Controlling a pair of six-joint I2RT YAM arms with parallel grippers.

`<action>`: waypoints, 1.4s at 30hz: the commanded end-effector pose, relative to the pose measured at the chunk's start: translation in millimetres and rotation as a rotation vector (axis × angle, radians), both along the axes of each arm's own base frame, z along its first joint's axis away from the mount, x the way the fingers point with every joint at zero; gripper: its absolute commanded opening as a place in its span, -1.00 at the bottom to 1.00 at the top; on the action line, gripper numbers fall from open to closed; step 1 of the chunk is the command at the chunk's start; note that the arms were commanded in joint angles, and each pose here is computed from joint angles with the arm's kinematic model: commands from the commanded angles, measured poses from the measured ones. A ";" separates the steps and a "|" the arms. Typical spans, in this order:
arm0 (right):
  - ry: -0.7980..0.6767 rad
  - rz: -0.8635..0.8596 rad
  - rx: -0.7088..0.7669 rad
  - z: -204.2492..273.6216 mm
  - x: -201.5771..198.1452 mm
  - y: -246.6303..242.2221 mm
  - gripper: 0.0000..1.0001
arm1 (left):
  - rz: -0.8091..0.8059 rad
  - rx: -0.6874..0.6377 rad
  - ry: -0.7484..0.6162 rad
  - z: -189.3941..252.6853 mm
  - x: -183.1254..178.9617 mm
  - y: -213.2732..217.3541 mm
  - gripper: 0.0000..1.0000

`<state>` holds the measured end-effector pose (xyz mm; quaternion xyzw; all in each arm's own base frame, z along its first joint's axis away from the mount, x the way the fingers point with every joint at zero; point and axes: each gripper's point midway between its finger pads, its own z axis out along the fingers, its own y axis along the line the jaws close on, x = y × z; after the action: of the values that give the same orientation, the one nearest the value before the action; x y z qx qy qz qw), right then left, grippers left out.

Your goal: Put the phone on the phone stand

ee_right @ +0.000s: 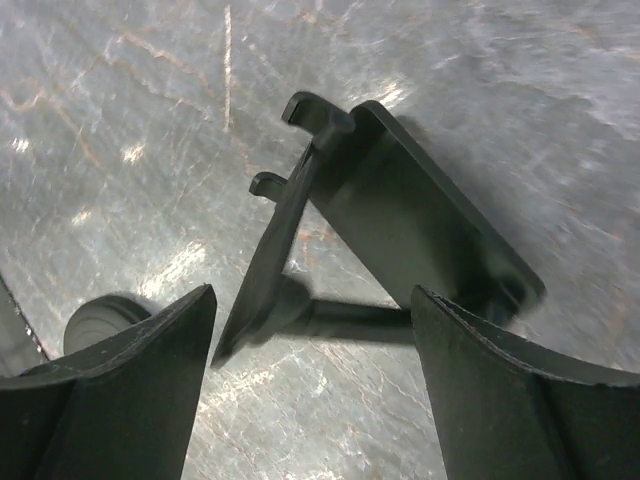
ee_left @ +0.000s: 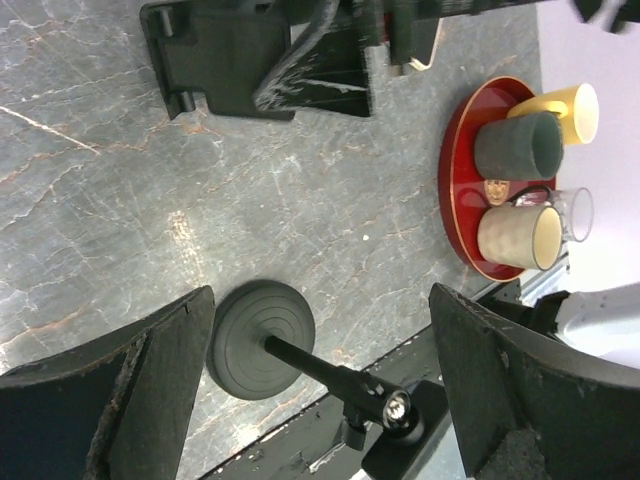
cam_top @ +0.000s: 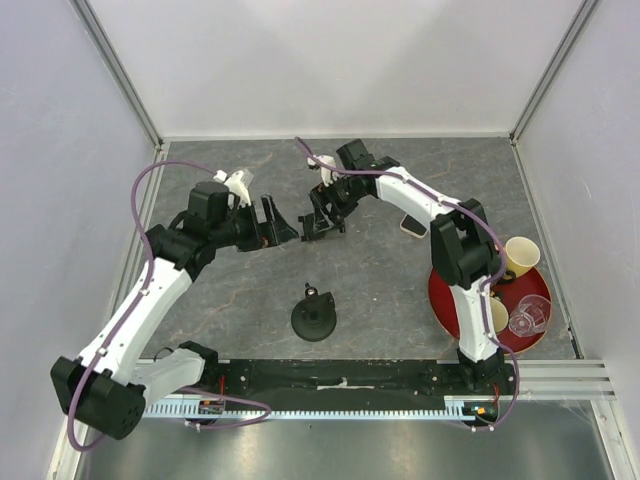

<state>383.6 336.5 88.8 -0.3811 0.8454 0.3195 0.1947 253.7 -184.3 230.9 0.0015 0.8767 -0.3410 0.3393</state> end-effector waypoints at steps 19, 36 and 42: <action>0.040 -1.126 0.594 126.3 63.3 -24.0 0.85 | 0.205 -0.124 -0.124 29.9 130.7 22.7 0.78; -0.099 -1.351 0.729 90.1 11.9 -1.0 0.73 | 0.237 -0.358 -0.084 7.0 125.4 48.8 0.76; -0.083 -1.360 0.700 60.2 11.0 10.7 0.52 | 0.225 -0.414 -0.091 11.1 121.0 51.6 0.76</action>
<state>385.5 343.8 142.2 0.2765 0.7614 0.3561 0.4658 378.1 -126.9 206.3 -0.1731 0.8023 -0.4256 0.3811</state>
